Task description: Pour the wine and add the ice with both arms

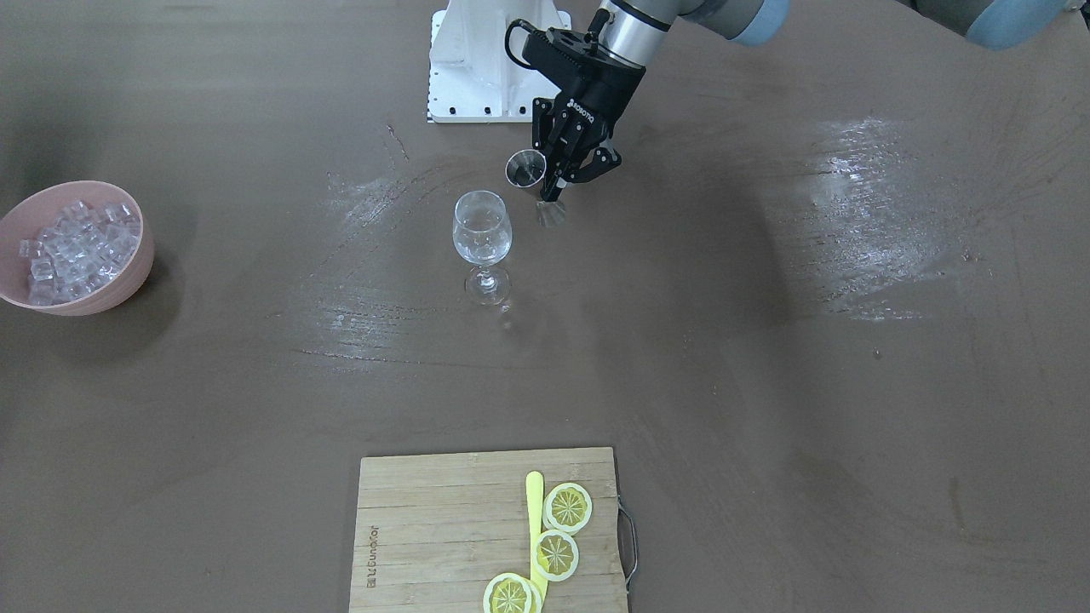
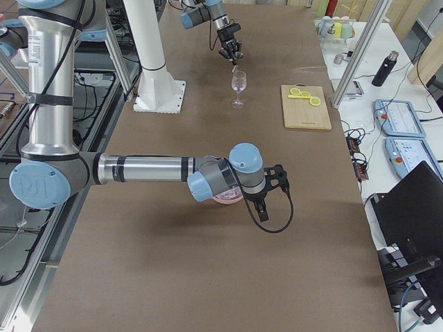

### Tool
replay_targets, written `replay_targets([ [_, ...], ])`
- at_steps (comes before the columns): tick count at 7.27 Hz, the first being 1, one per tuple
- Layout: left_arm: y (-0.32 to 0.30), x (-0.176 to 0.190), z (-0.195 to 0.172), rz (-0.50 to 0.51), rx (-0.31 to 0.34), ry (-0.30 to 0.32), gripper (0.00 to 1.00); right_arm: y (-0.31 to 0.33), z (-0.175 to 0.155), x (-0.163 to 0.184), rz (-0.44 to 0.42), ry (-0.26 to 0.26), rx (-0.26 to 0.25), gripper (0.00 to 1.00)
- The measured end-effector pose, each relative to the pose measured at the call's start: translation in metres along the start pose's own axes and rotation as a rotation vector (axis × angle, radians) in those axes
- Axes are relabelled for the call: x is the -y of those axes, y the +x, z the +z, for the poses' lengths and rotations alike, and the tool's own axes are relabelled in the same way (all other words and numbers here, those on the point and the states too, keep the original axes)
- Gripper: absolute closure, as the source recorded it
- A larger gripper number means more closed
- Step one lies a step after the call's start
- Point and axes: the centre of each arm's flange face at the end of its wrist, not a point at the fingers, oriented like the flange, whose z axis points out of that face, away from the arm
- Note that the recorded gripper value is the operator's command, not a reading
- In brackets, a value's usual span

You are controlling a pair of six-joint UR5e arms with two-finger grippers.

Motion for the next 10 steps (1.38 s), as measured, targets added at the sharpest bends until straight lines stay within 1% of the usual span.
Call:
replay_targets([
  [2, 0.002, 0.003, -0.002, 0.004, 0.007, -0.014, 1.0, 0.0, 0.0, 0.0, 0.0, 0.0, 0.0, 0.0],
  [4, 0.006, 0.016, -0.009, 0.007, 0.025, -0.052, 1.0, 0.0, 0.0, -0.001, 0.0, 0.0, 0.0, 0.0],
  [8, 0.013, 0.041, -0.01, 0.052, 0.093, -0.148, 1.0, 0.001, 0.0, -0.002, 0.002, -0.003, 0.0, 0.0],
  [10, 0.015, 0.053, -0.012, 0.07, 0.13, -0.185, 1.0, 0.001, 0.001, -0.003, 0.003, -0.003, 0.0, 0.0],
])
